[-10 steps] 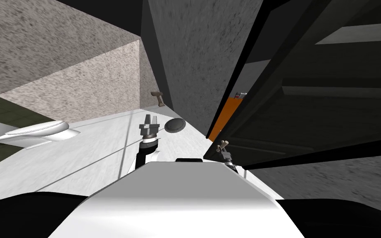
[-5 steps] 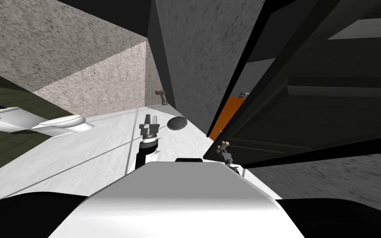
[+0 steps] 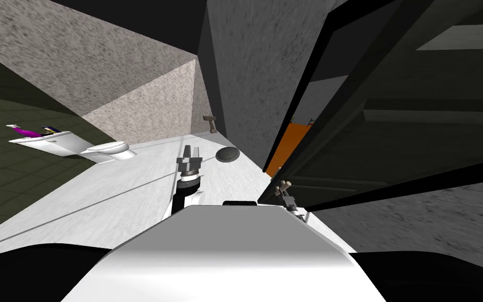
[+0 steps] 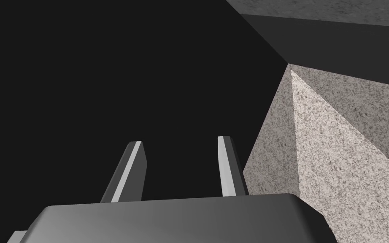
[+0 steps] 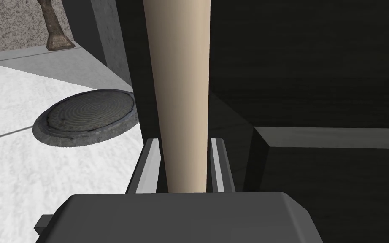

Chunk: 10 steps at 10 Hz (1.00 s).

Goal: Pull the door open

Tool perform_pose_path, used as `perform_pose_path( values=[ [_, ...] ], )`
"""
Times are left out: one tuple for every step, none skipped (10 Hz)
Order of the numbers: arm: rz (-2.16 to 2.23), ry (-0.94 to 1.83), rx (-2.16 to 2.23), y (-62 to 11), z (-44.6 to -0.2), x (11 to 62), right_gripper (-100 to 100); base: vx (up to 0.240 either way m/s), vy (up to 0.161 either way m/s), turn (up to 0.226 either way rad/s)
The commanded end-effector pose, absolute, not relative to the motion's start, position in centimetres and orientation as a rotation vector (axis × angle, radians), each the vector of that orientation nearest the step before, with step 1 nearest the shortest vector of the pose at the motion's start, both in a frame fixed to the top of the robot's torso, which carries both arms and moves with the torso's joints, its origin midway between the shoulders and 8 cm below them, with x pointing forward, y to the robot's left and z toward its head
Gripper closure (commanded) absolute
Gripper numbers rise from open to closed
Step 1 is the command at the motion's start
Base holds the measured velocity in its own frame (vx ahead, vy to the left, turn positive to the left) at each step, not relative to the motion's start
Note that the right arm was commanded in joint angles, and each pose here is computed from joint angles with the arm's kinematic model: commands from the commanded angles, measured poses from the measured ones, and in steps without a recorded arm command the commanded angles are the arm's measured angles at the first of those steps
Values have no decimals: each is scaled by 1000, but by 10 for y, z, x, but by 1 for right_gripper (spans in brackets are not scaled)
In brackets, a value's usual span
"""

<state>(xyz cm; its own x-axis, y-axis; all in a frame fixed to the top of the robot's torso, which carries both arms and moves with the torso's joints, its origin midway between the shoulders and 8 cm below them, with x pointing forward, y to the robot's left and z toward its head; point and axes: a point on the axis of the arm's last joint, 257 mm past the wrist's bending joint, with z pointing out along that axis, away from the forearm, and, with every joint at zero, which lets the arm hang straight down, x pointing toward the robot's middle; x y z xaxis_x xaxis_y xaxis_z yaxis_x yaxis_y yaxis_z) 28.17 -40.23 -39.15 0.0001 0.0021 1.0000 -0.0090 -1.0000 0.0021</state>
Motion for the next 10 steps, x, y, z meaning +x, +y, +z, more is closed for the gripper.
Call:
perform_pose_path(
  values=[
    [2223,4,2223,-401,-391,278,100,-197,-57,85],
    [2222,0,2221,-401,-391,280,100,-87,-23,26],
    [2225,11,2229,-401,-392,277,100,-133,-43,122],
    [2226,13,2230,-401,-392,276,100,-189,-35,142],
    [2229,19,2232,-402,-392,275,100,-183,-28,122],
    [2232,25,2234,-402,-392,273,100,-182,-61,129],
    [2235,31,2237,-403,-392,272,100,-217,-73,145],
    [2238,38,2239,-404,-392,270,100,-203,-37,169],
    [2241,44,2241,-404,-392,268,100,-190,-31,142],
    [2243,50,2244,-405,-392,267,100,-211,-40,119]
  ],
)
